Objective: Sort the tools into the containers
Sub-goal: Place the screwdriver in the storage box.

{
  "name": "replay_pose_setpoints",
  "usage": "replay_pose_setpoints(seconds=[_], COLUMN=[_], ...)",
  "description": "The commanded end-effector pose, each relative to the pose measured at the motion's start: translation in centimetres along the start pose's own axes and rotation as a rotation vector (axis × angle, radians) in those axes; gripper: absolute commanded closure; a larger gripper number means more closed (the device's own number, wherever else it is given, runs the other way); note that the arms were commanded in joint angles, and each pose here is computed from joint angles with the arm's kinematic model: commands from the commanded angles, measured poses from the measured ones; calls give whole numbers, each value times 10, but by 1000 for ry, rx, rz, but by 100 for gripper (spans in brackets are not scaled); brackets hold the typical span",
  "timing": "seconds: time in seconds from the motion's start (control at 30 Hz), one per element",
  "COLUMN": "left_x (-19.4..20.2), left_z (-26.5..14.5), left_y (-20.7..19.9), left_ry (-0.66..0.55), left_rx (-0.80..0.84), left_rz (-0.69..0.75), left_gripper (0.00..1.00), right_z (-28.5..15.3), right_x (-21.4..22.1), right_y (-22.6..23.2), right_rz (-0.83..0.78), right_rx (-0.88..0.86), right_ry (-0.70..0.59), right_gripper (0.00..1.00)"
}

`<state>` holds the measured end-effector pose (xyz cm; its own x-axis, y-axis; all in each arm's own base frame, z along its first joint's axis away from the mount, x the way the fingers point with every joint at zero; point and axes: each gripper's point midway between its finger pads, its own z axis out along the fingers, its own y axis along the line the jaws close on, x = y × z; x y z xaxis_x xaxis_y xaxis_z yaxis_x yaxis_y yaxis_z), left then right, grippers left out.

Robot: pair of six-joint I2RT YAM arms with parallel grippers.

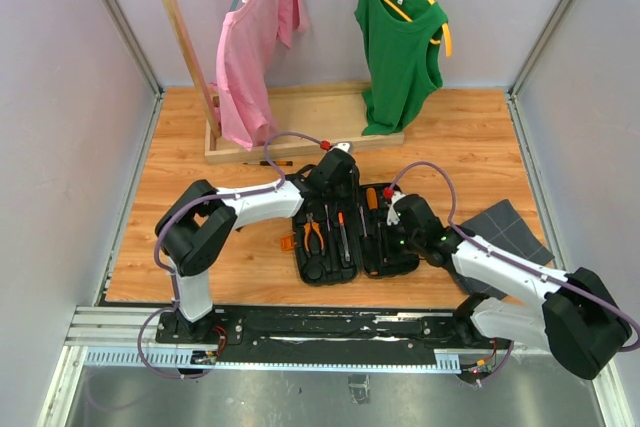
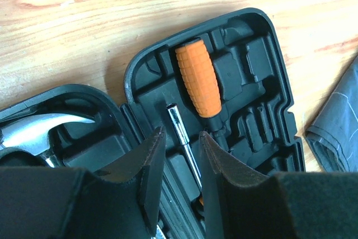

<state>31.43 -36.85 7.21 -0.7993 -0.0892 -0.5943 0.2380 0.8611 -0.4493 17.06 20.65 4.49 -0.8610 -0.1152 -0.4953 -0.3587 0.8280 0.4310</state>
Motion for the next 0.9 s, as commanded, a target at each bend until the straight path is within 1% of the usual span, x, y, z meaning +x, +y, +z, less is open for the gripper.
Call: replay_pose_setpoints(seconds=[0.0, 0.27, 0.53, 0.87], left_x=[1, 3, -1, 2], left_z=[2, 6, 16, 23], left_y=[-6, -3, -5, -2], left_ry=[4, 10, 7, 20], left_rx=[5, -16, -42, -95], left_rz=[8, 17, 25, 48], left_gripper=[65, 67, 71, 82], right_z=[0, 2, 4, 4], right_x=[-2, 0, 5, 7], right_y=[9, -2, -7, -9], right_rz=[-41, -29, -27, -33], right_rx=[-13, 50, 77, 82], right_ry=[19, 32, 54, 58], right_gripper=[68, 72, 74, 74])
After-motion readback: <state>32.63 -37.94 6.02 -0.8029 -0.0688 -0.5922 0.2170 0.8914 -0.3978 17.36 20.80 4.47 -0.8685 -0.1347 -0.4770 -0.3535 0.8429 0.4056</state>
